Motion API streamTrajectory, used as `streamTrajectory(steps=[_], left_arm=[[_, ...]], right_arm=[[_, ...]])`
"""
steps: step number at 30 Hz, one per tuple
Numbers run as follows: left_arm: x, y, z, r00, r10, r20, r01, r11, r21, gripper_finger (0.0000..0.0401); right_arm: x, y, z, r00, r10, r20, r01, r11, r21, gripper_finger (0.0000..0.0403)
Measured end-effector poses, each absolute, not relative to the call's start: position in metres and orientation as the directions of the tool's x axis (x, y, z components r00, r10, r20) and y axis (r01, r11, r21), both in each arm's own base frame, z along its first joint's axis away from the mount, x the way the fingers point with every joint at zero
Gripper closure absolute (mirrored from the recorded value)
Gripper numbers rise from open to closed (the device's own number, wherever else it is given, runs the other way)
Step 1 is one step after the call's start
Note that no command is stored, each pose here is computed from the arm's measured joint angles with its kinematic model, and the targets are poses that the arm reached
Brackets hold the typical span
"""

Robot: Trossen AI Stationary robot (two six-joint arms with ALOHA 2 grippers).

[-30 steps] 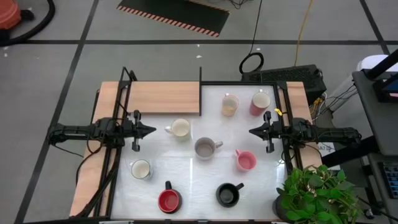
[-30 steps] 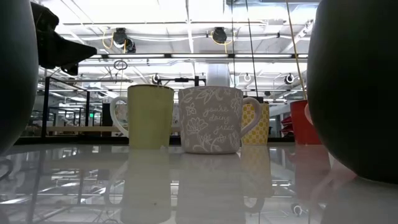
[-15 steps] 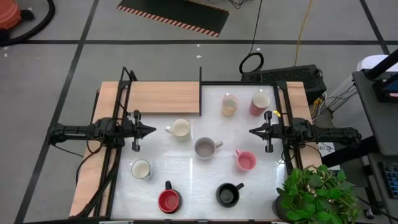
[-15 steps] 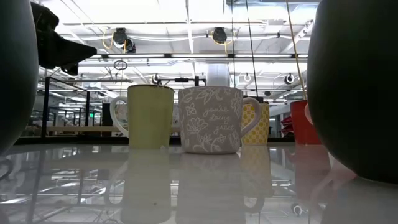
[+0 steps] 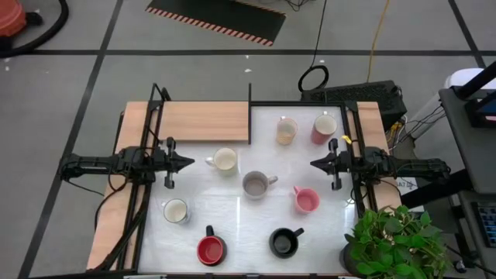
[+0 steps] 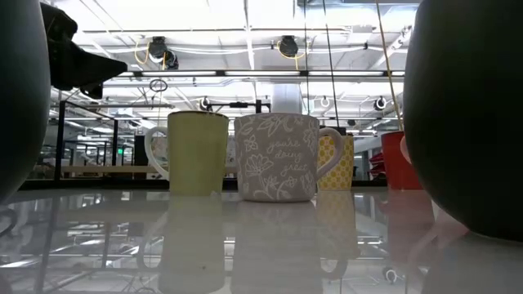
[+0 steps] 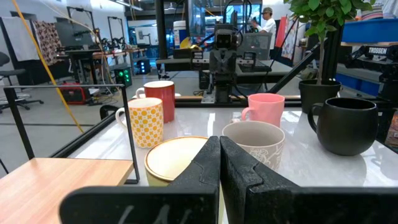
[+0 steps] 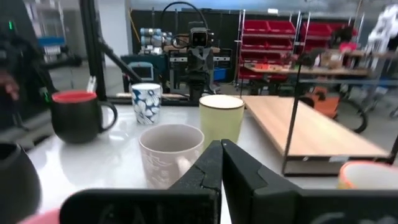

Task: Place coffee mugs
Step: Put the green mug on the shelf

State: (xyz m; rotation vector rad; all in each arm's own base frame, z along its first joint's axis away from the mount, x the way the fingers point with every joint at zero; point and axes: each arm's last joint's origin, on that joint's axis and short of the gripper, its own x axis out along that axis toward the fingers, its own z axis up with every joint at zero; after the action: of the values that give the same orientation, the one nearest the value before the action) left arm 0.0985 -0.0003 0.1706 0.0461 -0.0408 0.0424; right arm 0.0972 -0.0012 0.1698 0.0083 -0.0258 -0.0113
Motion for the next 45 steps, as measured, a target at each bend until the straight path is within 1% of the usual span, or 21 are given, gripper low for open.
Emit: streamTrajectory(steps=[6,9,13,16,19,24,29,32,36,39,45], left_arm=[[0.098,0.000,0.171,0.998,0.042,0.042,-0.043,0.998,0.045,0.0400],[0.098,0.000,0.171,0.998,0.041,0.042,-0.044,0.998,0.051,0.0400],[0.099,0.000,0.171,0.998,0.042,0.041,-0.045,0.997,0.066,0.0400],[0.099,0.000,0.170,0.998,0.042,0.037,-0.042,0.999,0.012,0.0400],[0.098,0.000,0.171,0.998,0.042,0.044,-0.043,0.999,0.018,0.0400],[0.098,0.000,0.174,0.996,0.043,0.076,-0.045,0.999,0.028,0.0400],[0.098,0.000,0.179,0.991,0.043,0.123,-0.044,0.999,-0.001,0.0400],[0.097,0.000,0.182,0.988,0.060,0.142,-0.062,0.998,0.008,0.0400],[0.095,0.001,0.197,0.989,0.077,0.128,-0.080,0.997,0.020,0.0400],[0.094,0.001,0.215,0.995,0.087,0.053,-0.089,0.995,0.038,0.0400],[0.098,0.002,0.265,0.991,0.104,-0.089,-0.097,0.992,0.083,0.0400]], right_arm=[[0.097,-0.001,0.170,1.000,-0.011,0.027,0.006,0.984,0.178,0.0403],[0.097,-0.001,0.170,1.000,-0.012,0.027,0.005,0.973,0.229,0.0403],[0.097,-0.001,0.170,0.999,-0.020,0.031,0.013,0.981,0.194,0.0403],[0.097,-0.003,0.172,0.995,-0.091,0.051,0.084,0.989,0.125,0.0403],[0.097,-0.004,0.172,0.991,-0.123,0.051,0.119,0.990,0.076,0.0403],[0.097,-0.004,0.174,0.990,-0.118,0.072,0.111,0.989,0.099,0.0403],[0.097,-0.004,0.171,0.992,-0.124,0.035,0.119,0.986,0.118,0.0403],[0.097,-0.005,0.170,0.990,-0.135,0.031,0.129,0.981,0.145,0.0403],[0.097,-0.005,0.170,0.990,-0.139,0.027,0.134,0.980,0.148,0.0403],[0.097,-0.005,0.170,0.990,-0.140,0.028,0.135,0.980,0.148,0.0403],[0.097,-0.005,0.171,0.989,-0.143,0.035,0.137,0.979,0.149,0.0403]])
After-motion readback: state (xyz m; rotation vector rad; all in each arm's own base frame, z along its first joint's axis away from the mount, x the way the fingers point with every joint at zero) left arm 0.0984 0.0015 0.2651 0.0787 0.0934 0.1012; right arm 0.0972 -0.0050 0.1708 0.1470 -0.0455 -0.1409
